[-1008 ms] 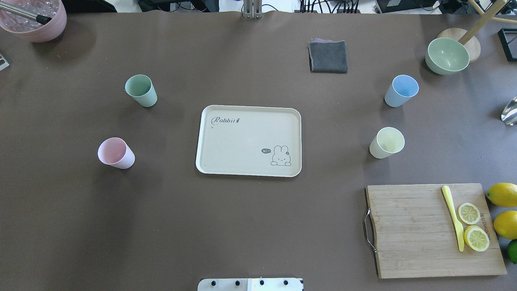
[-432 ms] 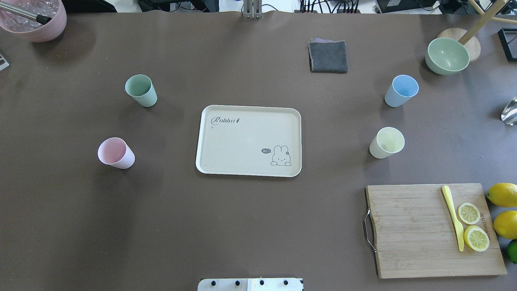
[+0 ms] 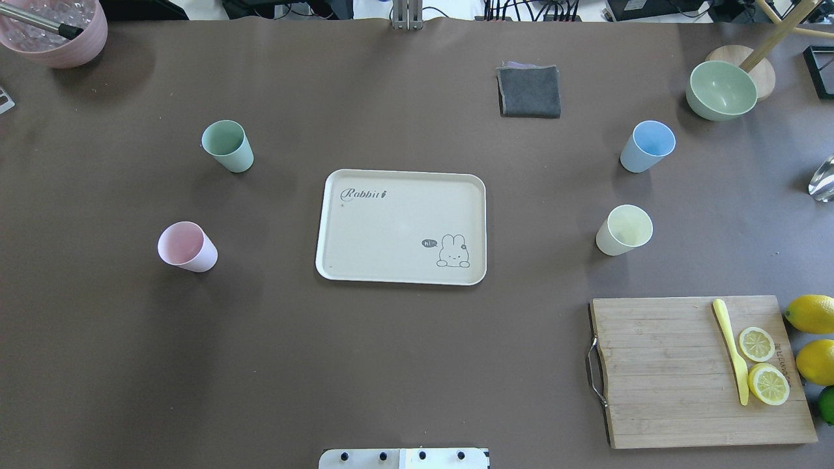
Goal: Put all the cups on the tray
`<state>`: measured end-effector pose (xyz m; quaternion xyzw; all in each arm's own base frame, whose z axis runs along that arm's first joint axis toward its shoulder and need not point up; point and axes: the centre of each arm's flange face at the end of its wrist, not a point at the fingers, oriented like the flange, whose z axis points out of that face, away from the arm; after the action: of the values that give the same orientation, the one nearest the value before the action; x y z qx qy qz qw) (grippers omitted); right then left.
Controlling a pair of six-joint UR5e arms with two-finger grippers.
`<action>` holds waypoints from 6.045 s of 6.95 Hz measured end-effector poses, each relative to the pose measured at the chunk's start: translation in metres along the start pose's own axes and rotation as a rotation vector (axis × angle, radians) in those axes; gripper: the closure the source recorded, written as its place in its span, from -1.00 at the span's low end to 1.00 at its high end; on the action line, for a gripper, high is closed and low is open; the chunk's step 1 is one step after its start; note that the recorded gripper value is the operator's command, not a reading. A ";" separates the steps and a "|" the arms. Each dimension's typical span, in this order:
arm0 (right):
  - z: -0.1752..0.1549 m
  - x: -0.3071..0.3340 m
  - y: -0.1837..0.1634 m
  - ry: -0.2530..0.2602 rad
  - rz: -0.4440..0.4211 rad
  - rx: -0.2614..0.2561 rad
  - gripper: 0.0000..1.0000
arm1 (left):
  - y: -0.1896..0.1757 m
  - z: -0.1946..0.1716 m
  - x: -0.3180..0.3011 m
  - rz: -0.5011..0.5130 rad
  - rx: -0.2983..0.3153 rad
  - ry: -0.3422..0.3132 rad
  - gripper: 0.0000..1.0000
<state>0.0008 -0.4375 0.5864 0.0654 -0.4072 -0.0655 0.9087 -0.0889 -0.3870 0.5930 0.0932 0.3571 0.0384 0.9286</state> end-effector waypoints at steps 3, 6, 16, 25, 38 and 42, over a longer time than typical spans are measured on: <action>0.057 -0.115 -0.035 -0.063 0.084 0.004 -0.96 | -0.002 -0.001 0.001 -0.044 0.033 0.001 -0.96; 0.111 -0.231 -0.058 -0.053 0.117 -0.010 -0.85 | -0.007 0.005 0.019 -0.097 0.076 0.016 -0.95; 0.157 -0.283 -0.082 -0.054 0.112 -0.057 1.00 | -0.026 0.067 0.139 -0.245 0.025 0.125 -0.90; 0.119 -0.512 -0.106 -0.118 0.234 -0.049 1.00 | -0.057 0.157 0.378 -0.333 -0.025 0.186 -0.63; 0.166 -0.572 -0.100 -0.060 0.244 -0.047 -1.00 | -0.149 0.100 0.603 -0.428 -0.067 0.172 1.00; 0.116 -0.500 -0.147 -0.098 0.263 -0.043 -1.00 | -0.141 0.134 0.659 -0.424 -0.068 0.134 1.00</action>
<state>-0.4260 -0.5034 0.2717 -0.0114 -0.4544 0.0421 0.8897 0.4908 -0.4536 0.2298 -0.0180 0.4282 -0.1395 0.8927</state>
